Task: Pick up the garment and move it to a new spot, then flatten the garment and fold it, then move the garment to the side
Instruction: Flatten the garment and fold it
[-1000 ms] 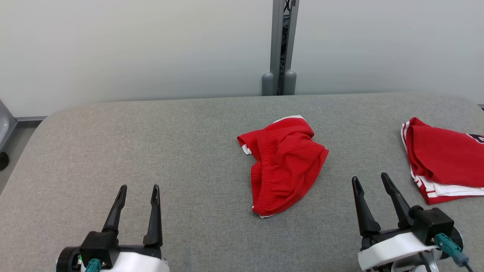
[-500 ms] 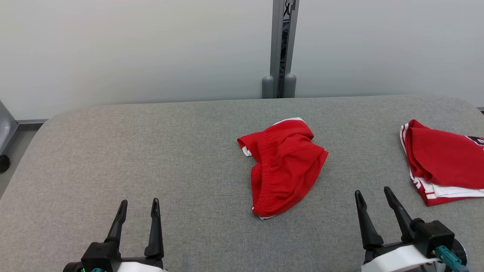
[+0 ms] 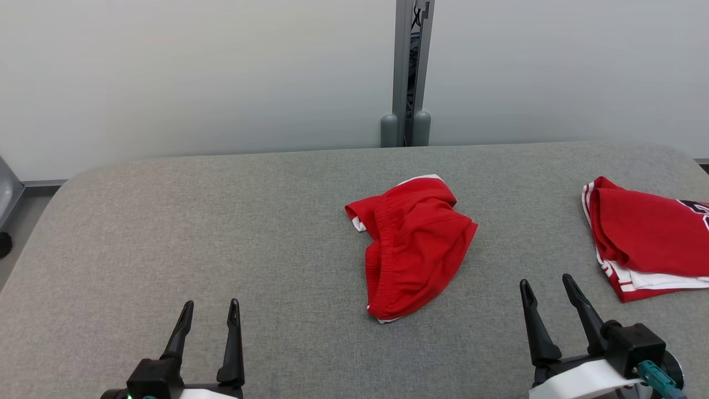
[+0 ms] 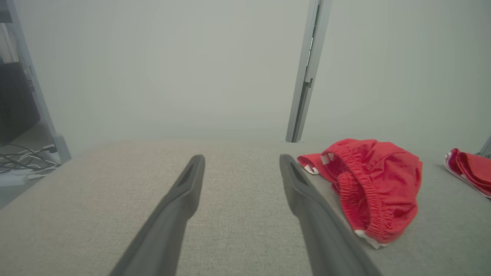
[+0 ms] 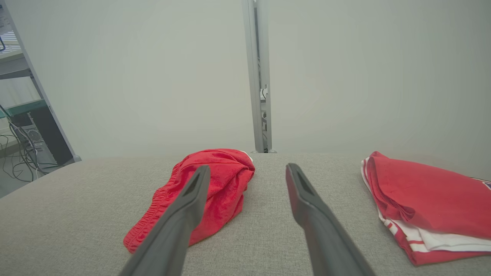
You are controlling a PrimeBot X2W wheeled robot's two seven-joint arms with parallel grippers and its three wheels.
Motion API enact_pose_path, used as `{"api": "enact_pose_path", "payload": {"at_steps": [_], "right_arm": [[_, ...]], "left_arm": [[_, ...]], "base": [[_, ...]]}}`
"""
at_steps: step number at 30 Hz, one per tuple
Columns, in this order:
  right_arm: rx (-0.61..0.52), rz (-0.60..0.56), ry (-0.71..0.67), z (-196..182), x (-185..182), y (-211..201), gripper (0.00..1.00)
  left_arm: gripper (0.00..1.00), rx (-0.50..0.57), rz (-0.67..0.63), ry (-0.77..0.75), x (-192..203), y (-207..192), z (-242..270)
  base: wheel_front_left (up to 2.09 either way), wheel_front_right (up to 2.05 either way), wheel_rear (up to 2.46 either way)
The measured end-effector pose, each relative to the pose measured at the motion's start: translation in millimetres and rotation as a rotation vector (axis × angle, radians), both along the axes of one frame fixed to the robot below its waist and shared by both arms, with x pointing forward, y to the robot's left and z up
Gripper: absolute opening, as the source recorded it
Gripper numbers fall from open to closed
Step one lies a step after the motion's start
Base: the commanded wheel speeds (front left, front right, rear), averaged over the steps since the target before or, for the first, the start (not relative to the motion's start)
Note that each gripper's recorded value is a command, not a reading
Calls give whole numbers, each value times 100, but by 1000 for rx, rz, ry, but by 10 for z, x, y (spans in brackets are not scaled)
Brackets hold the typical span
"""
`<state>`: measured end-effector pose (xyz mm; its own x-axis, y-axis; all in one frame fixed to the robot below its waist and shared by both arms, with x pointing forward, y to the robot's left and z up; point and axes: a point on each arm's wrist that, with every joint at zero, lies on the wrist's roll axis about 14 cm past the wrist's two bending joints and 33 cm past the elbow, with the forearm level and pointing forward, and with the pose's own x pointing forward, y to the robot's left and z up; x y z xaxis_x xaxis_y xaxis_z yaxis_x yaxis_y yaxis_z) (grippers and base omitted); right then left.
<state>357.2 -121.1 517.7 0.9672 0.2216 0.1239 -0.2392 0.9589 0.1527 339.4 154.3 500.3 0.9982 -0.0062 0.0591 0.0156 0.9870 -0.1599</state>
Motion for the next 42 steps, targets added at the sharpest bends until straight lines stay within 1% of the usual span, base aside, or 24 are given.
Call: {"api": "enact_pose_path", "payload": {"at_steps": [4,8,11,16,20,21,31,32,33,34,35,36,37,38,42], "right_arm": [[1,-3,0,0,-3,-8,100],[2,-9,1,-4,-7,-25,100],[1,-13,4,-13,-9,-40,100],[-4,-20,12,-40,-6,-75,100],[-7,-28,14,-45,23,-109,100],[-10,-33,22,-71,25,-132,100],[-16,-73,48,-154,181,-277,100],[-17,-75,48,-157,206,-287,100],[-17,-79,51,-167,227,-299,100],[-18,-81,55,-182,246,-309,100],[-19,-85,58,-193,267,-322,100],[-20,-89,62,-205,282,-336,100],[-20,-93,67,-223,293,-349,100],[-21,-97,71,-238,302,-364,100],[-22,-117,74,-249,328,-429,100]], "left_arm": [[100,1,-8,9,-1,-20,-31],[100,9,-81,53,-29,-181,-180],[100,16,-171,105,-44,-382,-354],[100,75,-376,161,-1,-860,-544],[100,126,-497,191,78,-1147,-642],[100,152,-546,203,117,-1264,-685],[100,257,-709,258,370,-1640,-899],[92,267,-720,261,400,-1664,-919],[75,279,-732,263,429,-1688,-936],[55,288,-743,267,454,-1708,-957],[44,294,-753,271,472,-1729,-981],[23,301,-764,275,486,-1750,-1004],[9,307,-772,280,499,-1767,-1027],[0,314,-782,284,505,-1786,-1051],[0,329,-820,301,486,-1857,-1122]], "base": [[0,0,0],[0,0,0],[0,0,0],[0,0,0],[0,0,0],[0,0,0],[0,0,0],[0,0,0],[0,0,0],[0,0,0],[0,0,0],[0,0,0],[0,0,0],[0,0,0],[0,0,0]]}}
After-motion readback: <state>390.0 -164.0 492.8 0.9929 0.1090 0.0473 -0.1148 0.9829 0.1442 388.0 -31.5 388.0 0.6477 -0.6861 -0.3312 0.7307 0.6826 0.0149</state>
